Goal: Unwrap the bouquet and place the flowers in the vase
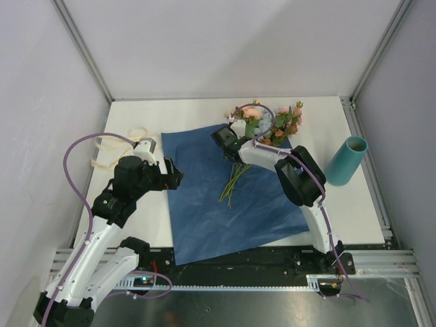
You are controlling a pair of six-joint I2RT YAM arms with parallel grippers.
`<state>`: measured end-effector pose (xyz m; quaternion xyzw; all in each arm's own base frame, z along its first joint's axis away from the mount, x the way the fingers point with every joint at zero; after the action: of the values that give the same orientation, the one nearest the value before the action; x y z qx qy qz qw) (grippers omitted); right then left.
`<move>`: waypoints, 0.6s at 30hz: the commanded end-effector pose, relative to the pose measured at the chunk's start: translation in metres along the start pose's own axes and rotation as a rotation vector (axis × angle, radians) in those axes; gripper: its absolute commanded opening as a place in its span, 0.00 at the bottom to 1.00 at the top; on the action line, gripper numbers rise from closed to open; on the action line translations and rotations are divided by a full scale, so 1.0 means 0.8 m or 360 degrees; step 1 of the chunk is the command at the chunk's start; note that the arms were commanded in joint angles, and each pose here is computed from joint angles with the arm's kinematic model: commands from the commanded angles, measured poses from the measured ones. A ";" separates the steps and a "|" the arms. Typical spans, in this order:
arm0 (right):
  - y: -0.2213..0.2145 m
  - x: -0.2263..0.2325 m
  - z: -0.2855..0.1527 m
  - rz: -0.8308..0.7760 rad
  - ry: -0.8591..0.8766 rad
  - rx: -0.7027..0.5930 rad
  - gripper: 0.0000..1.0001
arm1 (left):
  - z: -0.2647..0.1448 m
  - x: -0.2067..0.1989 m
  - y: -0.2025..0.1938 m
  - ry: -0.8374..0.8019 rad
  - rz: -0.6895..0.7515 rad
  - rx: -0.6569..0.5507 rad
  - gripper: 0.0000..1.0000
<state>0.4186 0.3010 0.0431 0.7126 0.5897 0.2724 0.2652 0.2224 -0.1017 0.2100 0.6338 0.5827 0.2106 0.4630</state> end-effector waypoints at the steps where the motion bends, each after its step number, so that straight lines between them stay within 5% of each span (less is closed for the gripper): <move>1: 0.021 0.007 -0.006 0.0023 0.0014 -0.0054 0.13 | 0.000 0.004 0.004 0.0017 0.0029 -0.0027 1.00; 5: 0.038 0.011 -0.024 0.0061 0.0046 -0.0113 0.01 | 0.000 0.004 0.003 0.0015 0.0028 -0.0020 1.00; 18: 0.104 0.045 -0.096 0.0281 0.0458 -0.0423 0.00 | 0.000 0.004 0.003 0.0012 0.0032 -0.0024 1.00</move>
<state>0.4183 0.3116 0.0985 0.7011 0.5581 0.3647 0.2529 0.2227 -0.1014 0.2097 0.6335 0.5835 0.2107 0.4624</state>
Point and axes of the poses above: each gripper's point midway between its finger pads, its own z axis out along the fingers, its own x axis along the line the jaws close on, y = z × x, the point moved 2 cm from there along -z, back along the fingers, and after that the axes turned 3 degrees about z, right-handed, at the moved point
